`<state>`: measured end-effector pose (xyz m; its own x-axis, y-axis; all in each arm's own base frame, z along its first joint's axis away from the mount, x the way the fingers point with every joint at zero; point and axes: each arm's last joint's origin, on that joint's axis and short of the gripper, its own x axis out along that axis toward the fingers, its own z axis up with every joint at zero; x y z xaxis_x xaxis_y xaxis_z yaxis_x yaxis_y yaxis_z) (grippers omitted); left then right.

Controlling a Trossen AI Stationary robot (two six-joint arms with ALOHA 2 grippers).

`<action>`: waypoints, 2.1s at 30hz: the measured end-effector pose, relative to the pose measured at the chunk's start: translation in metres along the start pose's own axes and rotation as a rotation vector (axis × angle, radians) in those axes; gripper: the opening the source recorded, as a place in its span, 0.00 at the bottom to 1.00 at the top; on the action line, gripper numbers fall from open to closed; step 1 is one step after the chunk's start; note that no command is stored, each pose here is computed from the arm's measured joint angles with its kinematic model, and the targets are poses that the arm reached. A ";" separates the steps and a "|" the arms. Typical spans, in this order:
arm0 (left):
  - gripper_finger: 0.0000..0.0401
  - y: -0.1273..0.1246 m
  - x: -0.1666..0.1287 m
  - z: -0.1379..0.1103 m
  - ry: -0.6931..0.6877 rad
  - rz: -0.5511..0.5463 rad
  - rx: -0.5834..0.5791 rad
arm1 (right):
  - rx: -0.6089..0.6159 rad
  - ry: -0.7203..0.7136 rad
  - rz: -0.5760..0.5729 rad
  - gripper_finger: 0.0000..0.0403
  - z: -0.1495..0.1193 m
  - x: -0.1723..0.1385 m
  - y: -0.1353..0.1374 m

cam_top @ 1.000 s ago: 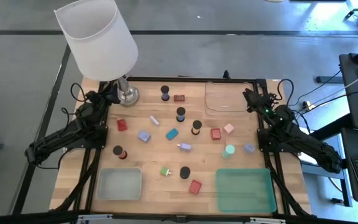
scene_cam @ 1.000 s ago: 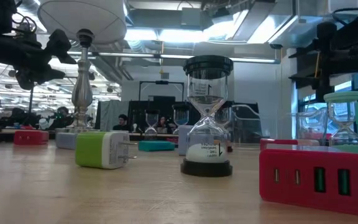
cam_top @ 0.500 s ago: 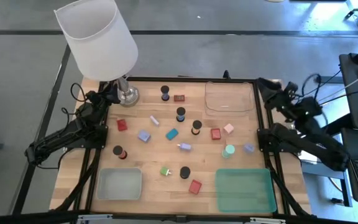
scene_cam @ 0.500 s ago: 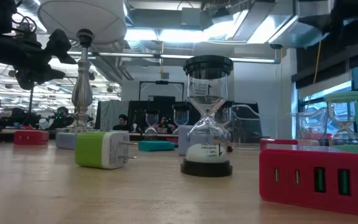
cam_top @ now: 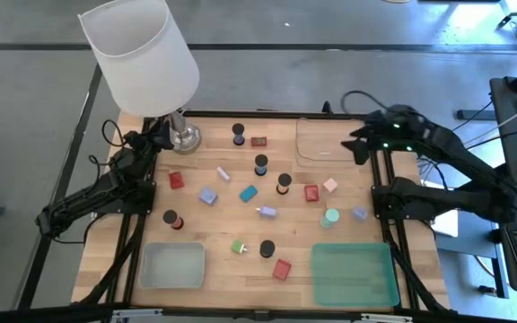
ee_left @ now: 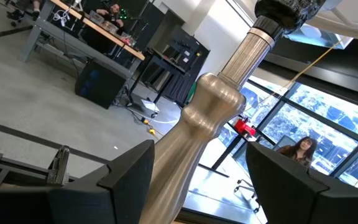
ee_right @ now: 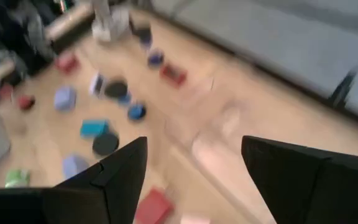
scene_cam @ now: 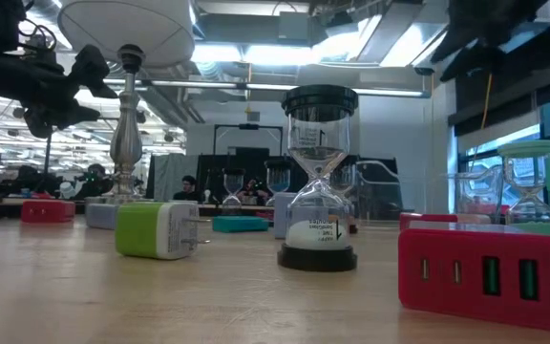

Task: Pick & Place Office items
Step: Put the pink charger adapter into the transparent bin

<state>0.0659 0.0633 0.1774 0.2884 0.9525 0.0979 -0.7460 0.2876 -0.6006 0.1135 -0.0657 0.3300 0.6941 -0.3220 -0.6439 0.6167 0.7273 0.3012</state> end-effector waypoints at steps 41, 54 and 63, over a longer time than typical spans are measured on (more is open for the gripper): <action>0.63 0.000 0.000 0.000 0.000 0.000 0.000 | -1.260 0.848 0.162 0.66 -0.065 0.145 0.068; 0.63 0.000 0.000 0.000 0.000 0.000 0.000 | -1.296 0.965 0.123 0.66 -0.092 0.166 0.054; 0.63 0.000 0.000 0.000 0.000 0.000 0.000 | -1.329 0.914 0.129 0.66 -0.115 0.178 0.041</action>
<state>0.0659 0.0634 0.1774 0.2880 0.9526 0.0978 -0.7462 0.2873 -0.6005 0.2192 -0.0234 0.1466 -0.0277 -0.1245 -0.9918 -0.5025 0.8594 -0.0939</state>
